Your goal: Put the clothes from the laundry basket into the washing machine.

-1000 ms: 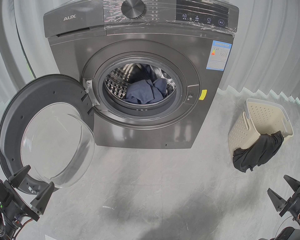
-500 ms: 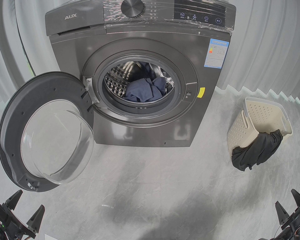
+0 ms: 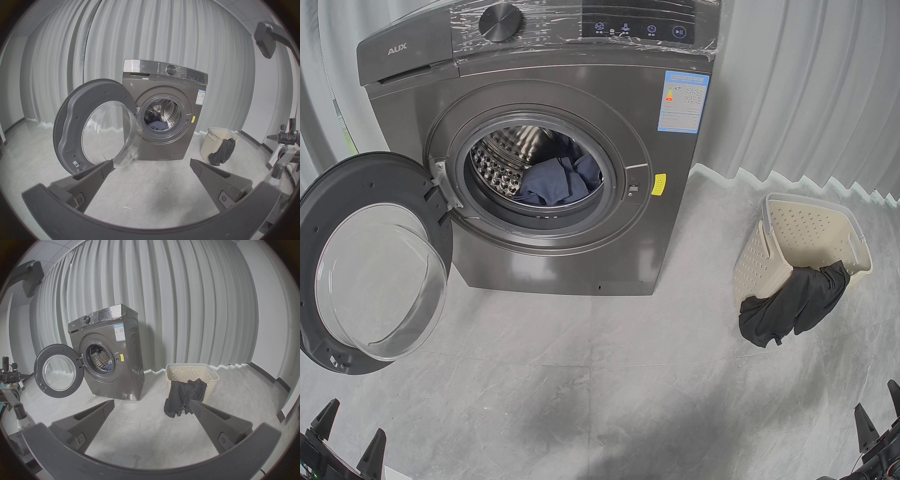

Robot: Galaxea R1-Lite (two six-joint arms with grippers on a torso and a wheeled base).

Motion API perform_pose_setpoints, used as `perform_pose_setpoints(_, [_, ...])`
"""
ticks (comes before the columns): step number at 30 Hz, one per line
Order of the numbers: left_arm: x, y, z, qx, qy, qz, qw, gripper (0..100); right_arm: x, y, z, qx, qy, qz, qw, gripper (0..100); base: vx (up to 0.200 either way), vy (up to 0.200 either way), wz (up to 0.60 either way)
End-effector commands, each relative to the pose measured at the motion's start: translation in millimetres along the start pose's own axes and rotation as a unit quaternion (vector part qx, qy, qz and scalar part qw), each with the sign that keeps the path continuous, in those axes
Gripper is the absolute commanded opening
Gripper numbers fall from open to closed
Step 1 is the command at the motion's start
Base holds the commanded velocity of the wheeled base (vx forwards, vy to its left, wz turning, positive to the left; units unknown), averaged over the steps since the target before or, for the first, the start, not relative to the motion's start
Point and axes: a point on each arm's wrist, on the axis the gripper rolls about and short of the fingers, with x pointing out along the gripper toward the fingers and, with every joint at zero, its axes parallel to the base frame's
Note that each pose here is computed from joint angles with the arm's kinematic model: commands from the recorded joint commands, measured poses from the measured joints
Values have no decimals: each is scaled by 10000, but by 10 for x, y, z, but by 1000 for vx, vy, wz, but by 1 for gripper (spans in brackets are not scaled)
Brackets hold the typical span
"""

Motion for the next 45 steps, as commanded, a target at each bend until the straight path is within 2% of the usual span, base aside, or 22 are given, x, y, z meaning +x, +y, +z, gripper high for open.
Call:
perform_pose_setpoints(1, [-38, -1, -64, 343, -206, 510, 9979, 100, -27, -16, -121, -98, 169, -478, 9987, 100, 0, 0, 0])
perform_pose_setpoints(2, [-39, 9, -75, 404, -154, 727, 9964, 100, -27, -14, -122, -105, 178, -448, 9988, 100, 0, 0, 0])
perform_pose_setpoints(4, [-51, 20, -90, 339, -172, 917, 9951, 100, -26, -11, -110, -120, 119, -377, 9991, 100, 0, 0, 0])
perform_pose_setpoints(7, [-60, 13, -147, 311, 95, 672, 9972, 100, -25, -8, -111, -174, 115, -322, 9993, 100, 0, 0, 0])
perform_pose_setpoints(16, [-57, 12, -138, 300, 25, 655, 9974, 100, -24, -7, -109, -173, 115, -292, 9994, 100, 0, 0, 0])
perform_pose_setpoints(27, [-57, 11, -138, 201, 20, 617, 9979, 100, -24, -7, -109, -158, 115, -307, 9993, 100, 0, -200, 0])
perform_pose_setpoints(45, [-56, 13, -138, 177, 26, 633, 9978, 100, -24, -7, -109, -151, 114, -307, 9993, 100, 0, -200, 0])
